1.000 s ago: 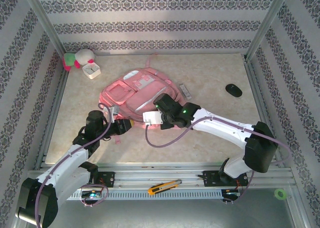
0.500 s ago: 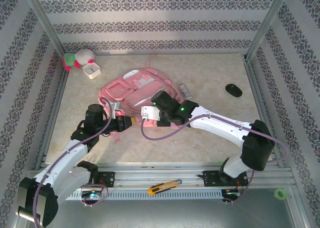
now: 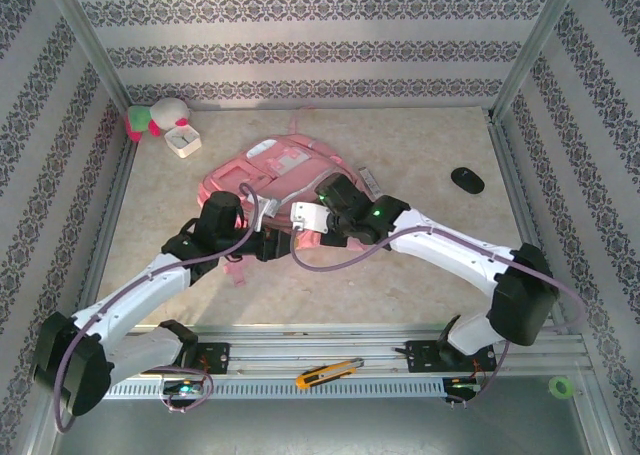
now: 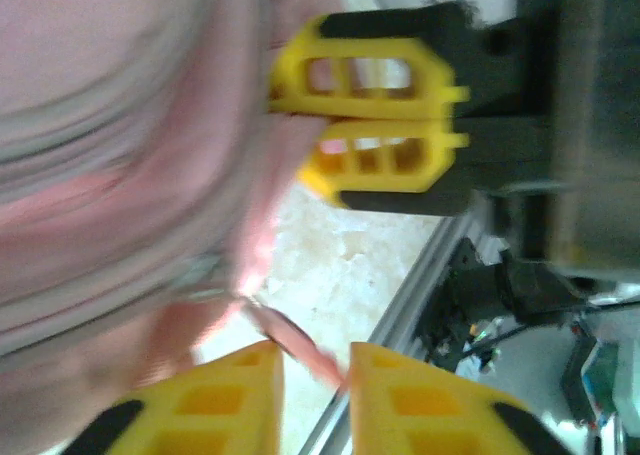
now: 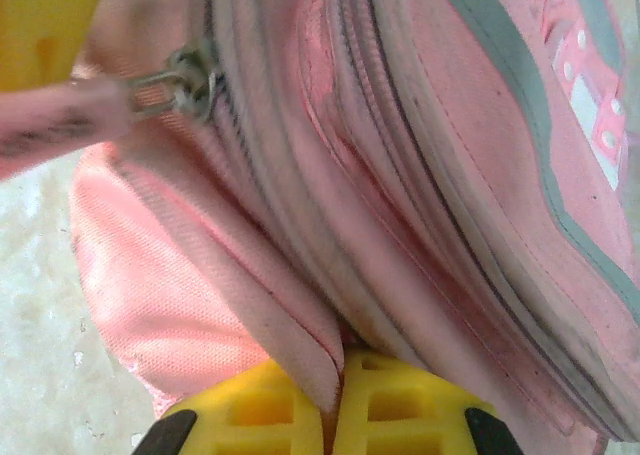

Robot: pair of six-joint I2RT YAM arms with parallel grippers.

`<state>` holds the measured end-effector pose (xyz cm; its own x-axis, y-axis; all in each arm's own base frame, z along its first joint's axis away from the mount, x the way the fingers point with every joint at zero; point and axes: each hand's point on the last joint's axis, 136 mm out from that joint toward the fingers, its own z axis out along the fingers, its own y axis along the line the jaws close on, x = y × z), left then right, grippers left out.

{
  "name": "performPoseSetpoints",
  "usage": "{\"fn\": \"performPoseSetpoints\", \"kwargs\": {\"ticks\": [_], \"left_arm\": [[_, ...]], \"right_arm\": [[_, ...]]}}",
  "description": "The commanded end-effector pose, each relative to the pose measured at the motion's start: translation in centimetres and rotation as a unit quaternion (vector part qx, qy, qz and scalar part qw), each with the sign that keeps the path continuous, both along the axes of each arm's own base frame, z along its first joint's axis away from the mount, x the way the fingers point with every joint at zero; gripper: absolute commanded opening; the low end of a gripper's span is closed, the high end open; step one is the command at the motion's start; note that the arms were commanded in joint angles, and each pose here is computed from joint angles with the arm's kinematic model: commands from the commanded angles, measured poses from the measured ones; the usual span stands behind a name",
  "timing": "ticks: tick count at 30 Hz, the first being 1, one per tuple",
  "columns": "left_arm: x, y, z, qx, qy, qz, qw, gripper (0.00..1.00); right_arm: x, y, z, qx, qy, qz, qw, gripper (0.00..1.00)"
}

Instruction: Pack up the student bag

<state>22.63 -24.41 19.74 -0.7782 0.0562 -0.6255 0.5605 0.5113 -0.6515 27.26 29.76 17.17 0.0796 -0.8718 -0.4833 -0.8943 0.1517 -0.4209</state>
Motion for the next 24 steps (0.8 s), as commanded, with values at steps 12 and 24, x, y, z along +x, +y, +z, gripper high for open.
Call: {"fn": "performPoseSetpoints", "kwargs": {"ticks": [12,24], "left_arm": [[0.0,4.9,2.6,0.258,-0.429,-0.159,0.851,0.7],[4.4,3.8,-0.2,0.317,-0.478,-0.199,0.795,0.71]], "right_arm": [[-4.5,-1.7,2.8,0.036,-0.01,0.241,0.97,0.0],[-4.5,-1.5,3.3,0.043,-0.008,0.244,0.969,0.0]]}}
